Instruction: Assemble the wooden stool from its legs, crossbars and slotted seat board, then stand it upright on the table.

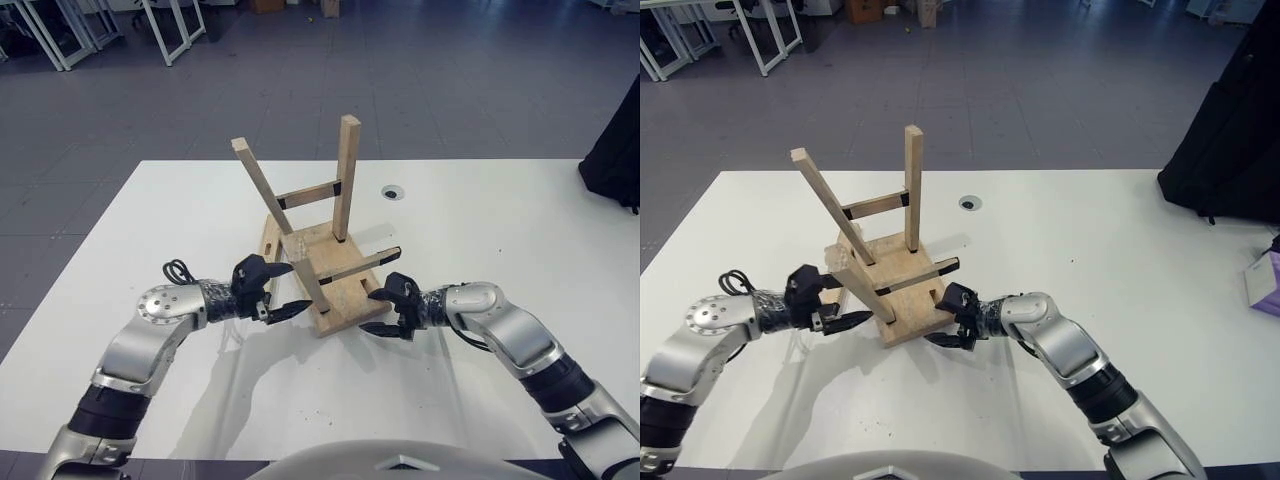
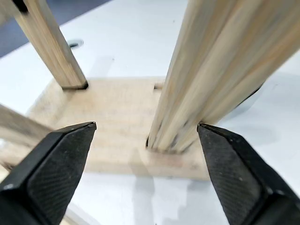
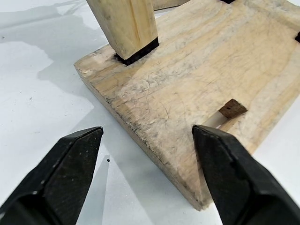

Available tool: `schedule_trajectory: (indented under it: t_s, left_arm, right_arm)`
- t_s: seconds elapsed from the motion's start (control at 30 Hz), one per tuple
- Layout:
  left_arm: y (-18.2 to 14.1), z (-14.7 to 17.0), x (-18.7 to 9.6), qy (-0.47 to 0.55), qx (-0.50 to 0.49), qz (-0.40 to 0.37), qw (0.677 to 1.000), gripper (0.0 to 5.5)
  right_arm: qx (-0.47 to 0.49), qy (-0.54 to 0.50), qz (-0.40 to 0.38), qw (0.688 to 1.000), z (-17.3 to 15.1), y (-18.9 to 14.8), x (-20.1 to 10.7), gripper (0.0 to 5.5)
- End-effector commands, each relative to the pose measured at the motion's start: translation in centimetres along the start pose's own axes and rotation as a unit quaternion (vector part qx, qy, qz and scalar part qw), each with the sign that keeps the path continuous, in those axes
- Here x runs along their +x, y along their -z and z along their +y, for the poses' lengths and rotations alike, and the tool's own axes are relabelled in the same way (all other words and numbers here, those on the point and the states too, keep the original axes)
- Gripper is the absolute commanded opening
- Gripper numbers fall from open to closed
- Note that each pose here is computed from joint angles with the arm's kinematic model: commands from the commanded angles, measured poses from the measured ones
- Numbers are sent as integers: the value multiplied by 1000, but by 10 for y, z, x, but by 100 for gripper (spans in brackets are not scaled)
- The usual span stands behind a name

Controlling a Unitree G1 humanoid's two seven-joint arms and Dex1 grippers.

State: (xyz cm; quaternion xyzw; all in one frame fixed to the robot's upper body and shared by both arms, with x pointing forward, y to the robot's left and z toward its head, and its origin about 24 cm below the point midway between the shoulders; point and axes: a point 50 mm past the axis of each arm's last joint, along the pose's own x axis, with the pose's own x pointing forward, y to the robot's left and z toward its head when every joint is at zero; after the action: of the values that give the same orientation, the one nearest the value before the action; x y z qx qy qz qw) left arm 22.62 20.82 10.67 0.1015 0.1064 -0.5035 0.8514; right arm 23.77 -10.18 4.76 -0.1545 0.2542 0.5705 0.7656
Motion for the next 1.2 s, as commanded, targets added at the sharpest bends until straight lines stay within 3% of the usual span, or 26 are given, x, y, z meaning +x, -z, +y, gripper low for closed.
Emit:
schedule_trajectory:
  t_s: [0.03,0.17,0.33,0.43,0.63,0.67,0.77,0.83,0.9,1.03,1.2]
  left_arm:
    - [-50,15,-39,-28,48,-66,996,399]
    - [-80,16,-61,-26,67,-130,989,399]
    - [-119,8,-64,8,69,-260,963,399]
    - [-137,13,-46,-4,45,-326,944,399]
    - [-147,-8,-12,68,-33,-351,933,399]
    - [-144,-16,-5,98,-54,-336,935,399]
    - [-90,-24,29,98,-133,-173,971,399]
    - [-38,-33,42,96,-184,-83,975,399]
    - [-10,-42,45,93,-205,-43,973,399]
    - [-26,-36,44,91,-192,-97,972,399]
    - [-77,-30,30,110,-157,-248,950,399]
  right_arm:
    - [120,0,120,986,15,67,5,351]
    - [126,-1,116,985,18,68,9,351]
    - [128,0,114,985,18,67,12,351]
    - [129,1,113,985,20,67,14,351]
    - [129,4,113,985,21,67,16,351]
    - [131,3,111,985,21,67,16,351]
    - [136,3,110,985,23,68,16,351]
    - [135,5,110,985,22,68,16,351]
    - [138,10,98,986,19,65,17,351]
    - [140,9,99,985,19,66,15,351]
    - [145,11,101,984,20,68,16,351]
